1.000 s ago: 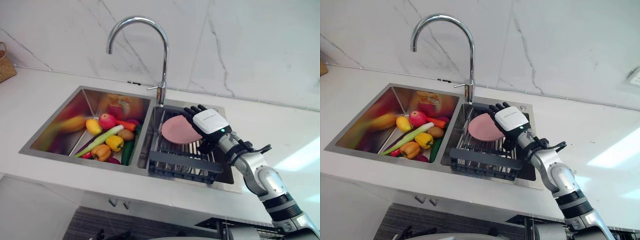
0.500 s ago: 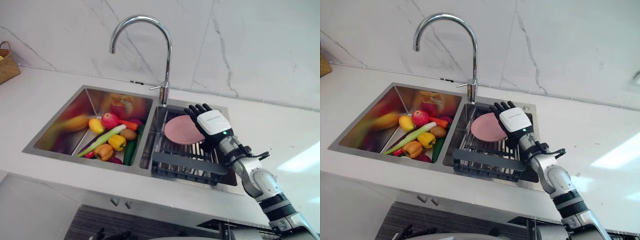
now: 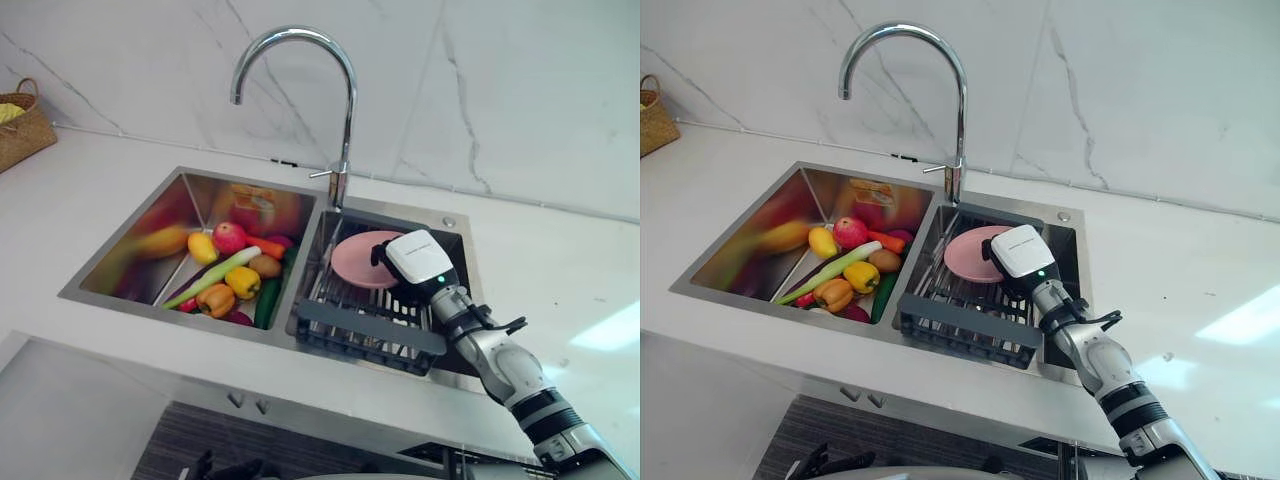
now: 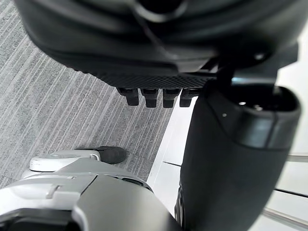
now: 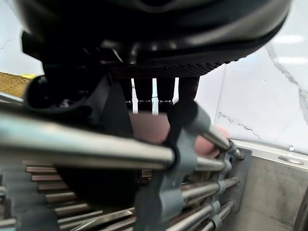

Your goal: Walk over to the sink, pick up the cup, carry it to the dishwasher, place the cup inside the dishwasher, then close the dishwasher door

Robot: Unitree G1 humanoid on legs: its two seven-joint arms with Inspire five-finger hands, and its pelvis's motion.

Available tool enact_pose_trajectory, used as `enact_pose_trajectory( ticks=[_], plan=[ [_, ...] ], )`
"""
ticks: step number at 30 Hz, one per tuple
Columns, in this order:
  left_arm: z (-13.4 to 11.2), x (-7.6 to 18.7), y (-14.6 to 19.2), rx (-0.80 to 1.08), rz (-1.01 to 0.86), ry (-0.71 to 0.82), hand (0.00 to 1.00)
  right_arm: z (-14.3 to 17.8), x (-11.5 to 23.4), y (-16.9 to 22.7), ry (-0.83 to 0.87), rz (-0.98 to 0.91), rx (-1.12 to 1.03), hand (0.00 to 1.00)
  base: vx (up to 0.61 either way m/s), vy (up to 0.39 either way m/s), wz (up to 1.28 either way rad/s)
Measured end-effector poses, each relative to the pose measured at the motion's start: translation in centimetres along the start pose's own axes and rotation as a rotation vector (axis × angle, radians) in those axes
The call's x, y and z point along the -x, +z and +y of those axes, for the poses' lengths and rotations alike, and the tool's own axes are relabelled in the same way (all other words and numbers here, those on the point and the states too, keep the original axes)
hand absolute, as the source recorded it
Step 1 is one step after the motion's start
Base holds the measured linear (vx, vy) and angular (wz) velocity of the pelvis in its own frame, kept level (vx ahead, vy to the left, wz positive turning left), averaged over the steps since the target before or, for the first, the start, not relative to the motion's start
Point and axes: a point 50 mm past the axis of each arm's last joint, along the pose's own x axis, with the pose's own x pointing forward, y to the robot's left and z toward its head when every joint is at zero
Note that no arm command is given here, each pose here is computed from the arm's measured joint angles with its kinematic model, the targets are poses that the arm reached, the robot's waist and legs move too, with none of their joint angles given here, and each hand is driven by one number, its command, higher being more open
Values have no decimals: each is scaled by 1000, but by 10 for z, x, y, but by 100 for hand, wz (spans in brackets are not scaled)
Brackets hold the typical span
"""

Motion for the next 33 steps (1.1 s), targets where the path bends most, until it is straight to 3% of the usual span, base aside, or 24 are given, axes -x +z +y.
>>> enact_pose_trajectory(
  ticks=[11, 16, 21, 33],
  plan=[
    [0, 1, -1, -2, -17, 1, 100, -5, -5, -6, -74, 10, -1, 0, 2, 7, 2],
    [1, 3, -3, 1, -24, 3, 100, -30, -6, -20, -249, 101, -93, 0, 1, 2, -1],
    [1, 3, -5, 2, -22, 12, 100, -81, 2, -57, -558, 281, -210, 0, 5, 5, -8],
    [2, 4, -5, -34, -36, 38, 100, -99, 14, -73, -657, 362, -205, 0, 5, 8, -3]
  ],
)
